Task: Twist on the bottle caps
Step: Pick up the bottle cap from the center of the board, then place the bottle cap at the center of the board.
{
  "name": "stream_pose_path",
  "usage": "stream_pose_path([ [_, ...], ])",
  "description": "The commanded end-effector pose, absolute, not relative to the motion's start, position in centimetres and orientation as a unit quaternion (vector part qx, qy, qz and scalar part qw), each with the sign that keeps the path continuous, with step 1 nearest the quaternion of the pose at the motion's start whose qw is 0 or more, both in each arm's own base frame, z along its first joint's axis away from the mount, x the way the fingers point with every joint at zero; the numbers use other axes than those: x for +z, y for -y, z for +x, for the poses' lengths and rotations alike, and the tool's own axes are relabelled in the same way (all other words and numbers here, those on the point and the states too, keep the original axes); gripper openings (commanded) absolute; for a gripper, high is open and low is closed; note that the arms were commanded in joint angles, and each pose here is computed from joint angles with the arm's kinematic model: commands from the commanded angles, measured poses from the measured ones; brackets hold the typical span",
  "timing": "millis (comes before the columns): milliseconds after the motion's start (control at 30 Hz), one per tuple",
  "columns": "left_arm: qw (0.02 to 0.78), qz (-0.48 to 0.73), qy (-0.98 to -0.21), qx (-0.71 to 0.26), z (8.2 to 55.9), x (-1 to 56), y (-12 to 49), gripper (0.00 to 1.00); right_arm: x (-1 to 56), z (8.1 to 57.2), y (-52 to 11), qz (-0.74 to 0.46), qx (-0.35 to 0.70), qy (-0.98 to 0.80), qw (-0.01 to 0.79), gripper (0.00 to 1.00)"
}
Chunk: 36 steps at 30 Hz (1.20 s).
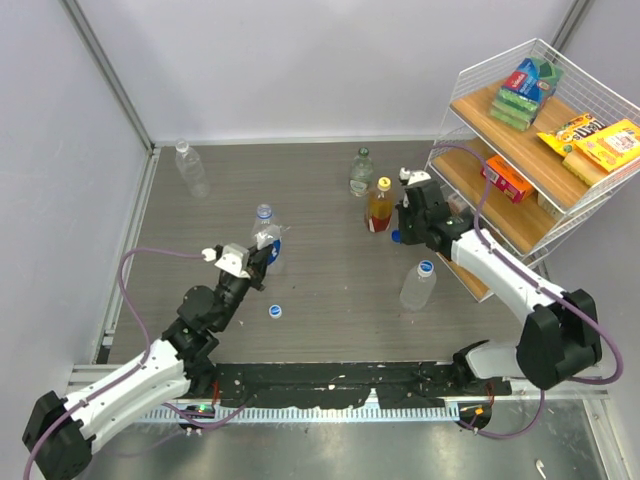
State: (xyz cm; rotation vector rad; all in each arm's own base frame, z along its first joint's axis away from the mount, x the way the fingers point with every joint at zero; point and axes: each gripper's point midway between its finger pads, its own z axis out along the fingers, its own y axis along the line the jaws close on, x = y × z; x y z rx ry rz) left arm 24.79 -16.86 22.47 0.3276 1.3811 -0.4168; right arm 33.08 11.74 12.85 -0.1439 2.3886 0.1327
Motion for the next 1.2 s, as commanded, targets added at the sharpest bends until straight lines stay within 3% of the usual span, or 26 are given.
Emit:
stream_pose_path([
  [0, 0.748, 0.14, -0.619, -0.196, 24.6, 23.6, 16.5, 0.0, 17.7, 32.1, -13.2, -0.109, -0.027, -0.904, 0.413, 0.01],
  [200, 0.742, 0.089, -0.646, -0.155, 25.1, 24.5, 14.0, 0.0, 18.1, 30.0, -21.7, -0.2, -0.006, -0.886, 0.418, 0.01],
  [333, 0.741, 0.039, -0.658, -0.132, 25.2, 25.4, 12.0, 0.0, 15.4, 29.8, -25.2, -0.242, 0.008, -0.886, 0.395, 0.01],
  [467, 0.735, -0.012, -0.67, -0.106, 25.2, 25.8, 9.9, 0.0, 11.6, 30.6, -24.5, -0.243, -0.075, -0.899, 0.357, 0.01],
  [600, 0.726, -0.052, -0.68, -0.084, 25.0, 26.3, 8.3, 0.0, 9.1, 30.5, -25.4, -0.254, -0.069, -0.906, 0.332, 0.01],
  [867, 0.716, -0.064, -0.692, -0.073, 24.9, 27.0, 7.8, 0.0, 8.6, 31.7, -19.4, -0.243, -0.28, -0.879, 0.301, 0.01],
  [1167, 0.714, -0.062, -0.695, -0.061, 24.8, 26.8, 7.3, 0.0, 8.6, 32.4, -17.3, -0.258, -0.411, -0.826, 0.288, 0.01],
])
